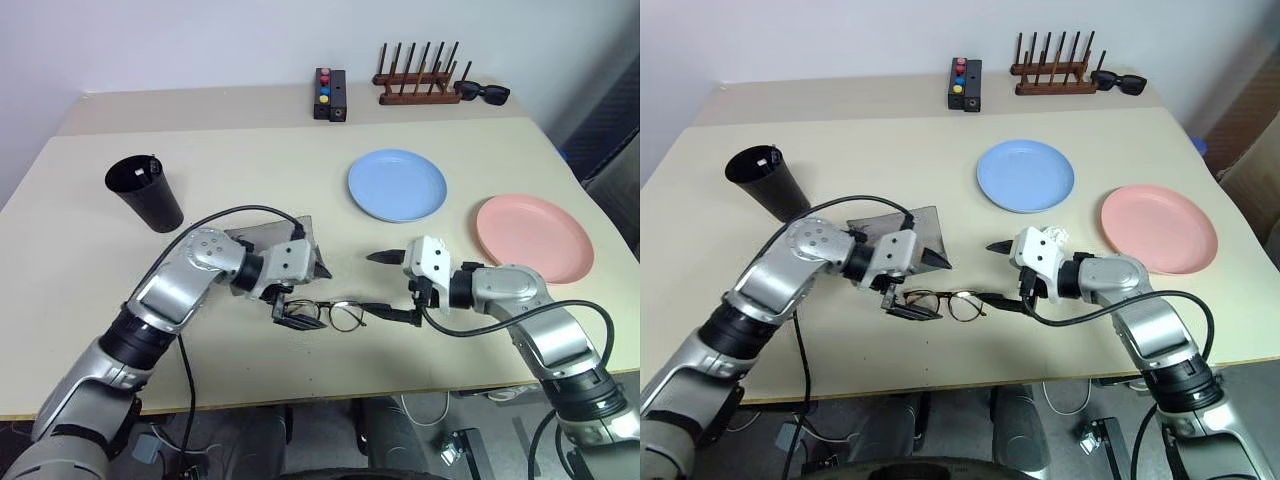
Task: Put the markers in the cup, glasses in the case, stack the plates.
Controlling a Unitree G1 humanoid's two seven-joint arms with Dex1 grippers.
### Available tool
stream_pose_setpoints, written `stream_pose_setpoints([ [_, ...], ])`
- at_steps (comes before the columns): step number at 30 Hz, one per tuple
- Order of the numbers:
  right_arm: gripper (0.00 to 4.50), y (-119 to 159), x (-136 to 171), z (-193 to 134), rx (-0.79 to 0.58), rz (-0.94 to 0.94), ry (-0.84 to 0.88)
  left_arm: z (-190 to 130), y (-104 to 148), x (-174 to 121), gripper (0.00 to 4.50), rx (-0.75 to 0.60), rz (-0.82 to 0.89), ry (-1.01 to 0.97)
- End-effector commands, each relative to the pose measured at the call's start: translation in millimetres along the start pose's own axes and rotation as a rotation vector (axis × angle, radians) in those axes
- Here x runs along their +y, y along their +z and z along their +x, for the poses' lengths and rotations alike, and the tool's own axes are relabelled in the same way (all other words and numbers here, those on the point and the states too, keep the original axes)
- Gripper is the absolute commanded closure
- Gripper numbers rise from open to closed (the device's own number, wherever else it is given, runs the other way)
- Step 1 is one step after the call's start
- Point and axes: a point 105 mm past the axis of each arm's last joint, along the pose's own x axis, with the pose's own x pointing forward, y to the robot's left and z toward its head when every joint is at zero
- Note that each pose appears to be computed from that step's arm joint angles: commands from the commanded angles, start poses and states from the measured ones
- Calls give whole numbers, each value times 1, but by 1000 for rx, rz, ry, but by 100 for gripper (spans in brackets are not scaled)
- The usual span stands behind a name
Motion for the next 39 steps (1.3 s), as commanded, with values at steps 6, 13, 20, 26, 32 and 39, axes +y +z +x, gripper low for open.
stream_pose_setpoints([
  [6, 0, 10, 2, -10, -21, -26, -63, 14, -3, 1, 4, 23, 56, -61],
  [13, 0, 7, 2, -10, -13, -18, -74, 16, -3, 1, 175, 8, 50, -71],
  [20, 0, 5, -1, -10, -7, -21, -75, 12, -3, -1, 281, 5, 42, -61],
  [26, 0, 6, -3, -9, -7, -27, -71, 7, 0, 0, 337, -26, 21, -49],
  [32, 0, 5, -6, -11, -2, -31, -77, 6, 0, -2, 444, -35, 14, -49],
  [39, 0, 2, -22, -30, 34, -52, -138, -8, 10, -2, 444, -89, 4, -23],
])
